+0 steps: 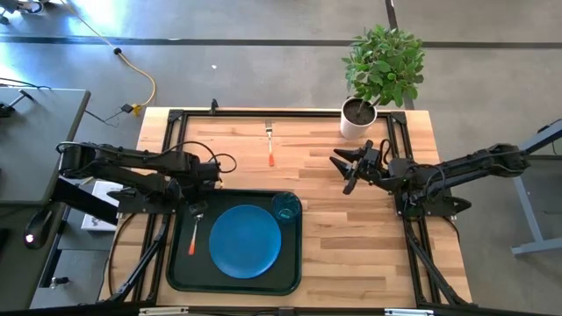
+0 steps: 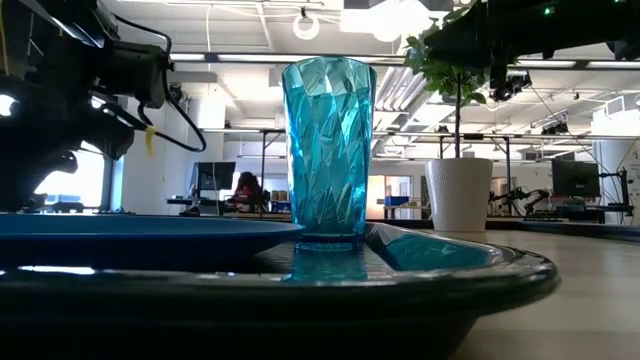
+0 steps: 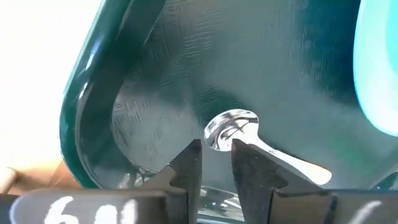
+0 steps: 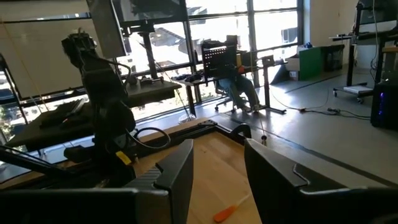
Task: Pick and place plate/cup/fork/spoon on tray
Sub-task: Put the orange spoon on the black tray to the left of the blue plate, then put the orange fork on the black tray to the left of the blue plate
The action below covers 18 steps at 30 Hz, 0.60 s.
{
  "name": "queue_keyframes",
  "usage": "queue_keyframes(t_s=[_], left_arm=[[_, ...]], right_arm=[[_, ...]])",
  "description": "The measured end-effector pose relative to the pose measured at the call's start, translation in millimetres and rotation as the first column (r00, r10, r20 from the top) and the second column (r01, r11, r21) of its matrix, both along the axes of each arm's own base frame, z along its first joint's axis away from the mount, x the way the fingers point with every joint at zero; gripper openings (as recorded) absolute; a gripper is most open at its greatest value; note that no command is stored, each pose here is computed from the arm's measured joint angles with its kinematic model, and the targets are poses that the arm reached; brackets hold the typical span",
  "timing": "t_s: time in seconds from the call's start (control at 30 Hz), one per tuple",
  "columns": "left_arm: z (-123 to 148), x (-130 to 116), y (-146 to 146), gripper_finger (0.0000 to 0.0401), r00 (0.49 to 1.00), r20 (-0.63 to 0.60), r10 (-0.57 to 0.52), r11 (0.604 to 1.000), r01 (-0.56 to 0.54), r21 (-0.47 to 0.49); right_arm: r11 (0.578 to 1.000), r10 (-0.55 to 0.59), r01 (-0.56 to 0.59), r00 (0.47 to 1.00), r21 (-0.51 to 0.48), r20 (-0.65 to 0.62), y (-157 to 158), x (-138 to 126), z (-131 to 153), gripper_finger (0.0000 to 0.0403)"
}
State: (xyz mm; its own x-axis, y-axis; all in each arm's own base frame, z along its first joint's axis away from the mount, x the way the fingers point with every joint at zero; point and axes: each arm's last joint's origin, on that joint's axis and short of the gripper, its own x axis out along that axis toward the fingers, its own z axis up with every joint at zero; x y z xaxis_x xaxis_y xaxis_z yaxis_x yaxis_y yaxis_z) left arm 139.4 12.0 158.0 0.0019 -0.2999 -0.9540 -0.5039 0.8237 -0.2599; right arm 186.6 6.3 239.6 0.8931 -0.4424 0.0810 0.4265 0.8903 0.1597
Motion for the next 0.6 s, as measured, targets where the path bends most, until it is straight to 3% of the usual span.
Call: queue_keyframes(t_s=[0.33, 0.47, 0.6], left_arm=[[27.3, 14.4, 2.5, 0.0095, 0.998, 0.052, 0.026, 0.999, -0.027, 0.022], [52.2, 25.3, 6.4, 0.0094, 0.993, 0.116, -0.014, 0.994, 0.001, 0.114], [77.5, 37.2, 11.4, 0.0094, 0.977, 0.205, -0.067, 0.969, 0.014, 0.247]], right_arm=[[1.000, 0.000, 0.000, 1.000, -0.001, -0.001, 0.0, 0.0, 0.0, 0.0133], [1.000, 0.018, -0.018, 1.000, -0.018, -0.008, 0.5, 0.2, 0.0, 0.0133], [0.991, 0.125, -0.126, 0.992, -0.039, -0.004, 3.4, 1.3, 0.9, 0.0133]])
